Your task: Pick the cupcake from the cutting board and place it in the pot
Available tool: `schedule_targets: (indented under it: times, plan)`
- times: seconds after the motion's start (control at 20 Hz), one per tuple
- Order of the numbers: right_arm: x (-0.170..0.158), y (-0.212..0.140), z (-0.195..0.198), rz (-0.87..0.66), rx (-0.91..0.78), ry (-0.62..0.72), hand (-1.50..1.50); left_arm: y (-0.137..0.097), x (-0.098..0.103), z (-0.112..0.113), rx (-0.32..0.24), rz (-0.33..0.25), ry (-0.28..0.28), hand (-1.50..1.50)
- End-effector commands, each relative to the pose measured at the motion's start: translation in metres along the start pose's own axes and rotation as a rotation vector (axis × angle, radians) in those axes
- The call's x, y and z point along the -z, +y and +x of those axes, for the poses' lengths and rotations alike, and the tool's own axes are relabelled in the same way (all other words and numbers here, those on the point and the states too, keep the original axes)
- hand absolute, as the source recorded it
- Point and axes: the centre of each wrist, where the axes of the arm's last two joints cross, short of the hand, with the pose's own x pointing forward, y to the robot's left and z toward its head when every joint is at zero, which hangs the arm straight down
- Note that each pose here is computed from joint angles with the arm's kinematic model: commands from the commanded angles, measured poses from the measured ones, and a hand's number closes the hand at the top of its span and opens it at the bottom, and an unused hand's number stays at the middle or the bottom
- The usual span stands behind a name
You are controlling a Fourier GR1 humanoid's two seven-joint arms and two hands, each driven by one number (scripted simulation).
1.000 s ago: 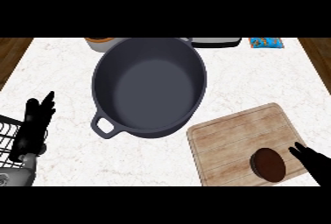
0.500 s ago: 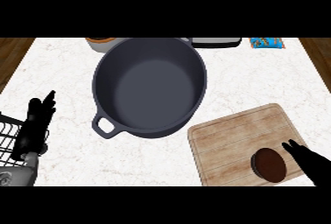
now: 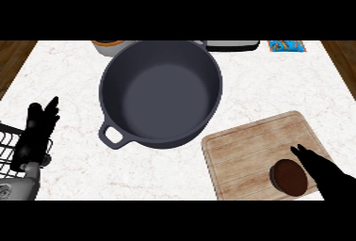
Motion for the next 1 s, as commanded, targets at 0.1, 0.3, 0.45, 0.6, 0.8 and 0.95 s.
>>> schedule_targets:
  times: [0.1,0.3,0.45,0.6,0.8,0.95]
  plan:
    - [0.015,0.019,0.009,-0.006,-0.008,-0.013,-1.5,0.012,0.006,0.002,0.041,0.043,-0.002,0.0]
    - [0.025,0.021,0.021,-0.03,-0.032,0.0,-1.5,0.003,0.009,0.014,0.015,0.042,-0.012,0.0]
    - [0.042,0.026,-0.001,0.008,-0.03,0.043,-1.5,0.001,0.006,-0.012,0.024,0.018,0.002,0.0]
    - [0.057,0.04,0.018,0.026,-0.05,0.072,-1.5,0.007,0.001,0.001,0.037,0.027,-0.011,0.0]
    - [0.057,0.031,-0.013,0.058,-0.039,0.066,-1.5,0.018,-0.001,-0.004,0.026,0.038,0.001,0.0]
    - [0.059,0.036,-0.001,0.051,-0.027,0.054,-1.5,0.017,-0.007,-0.015,0.016,0.028,-0.003,0.0]
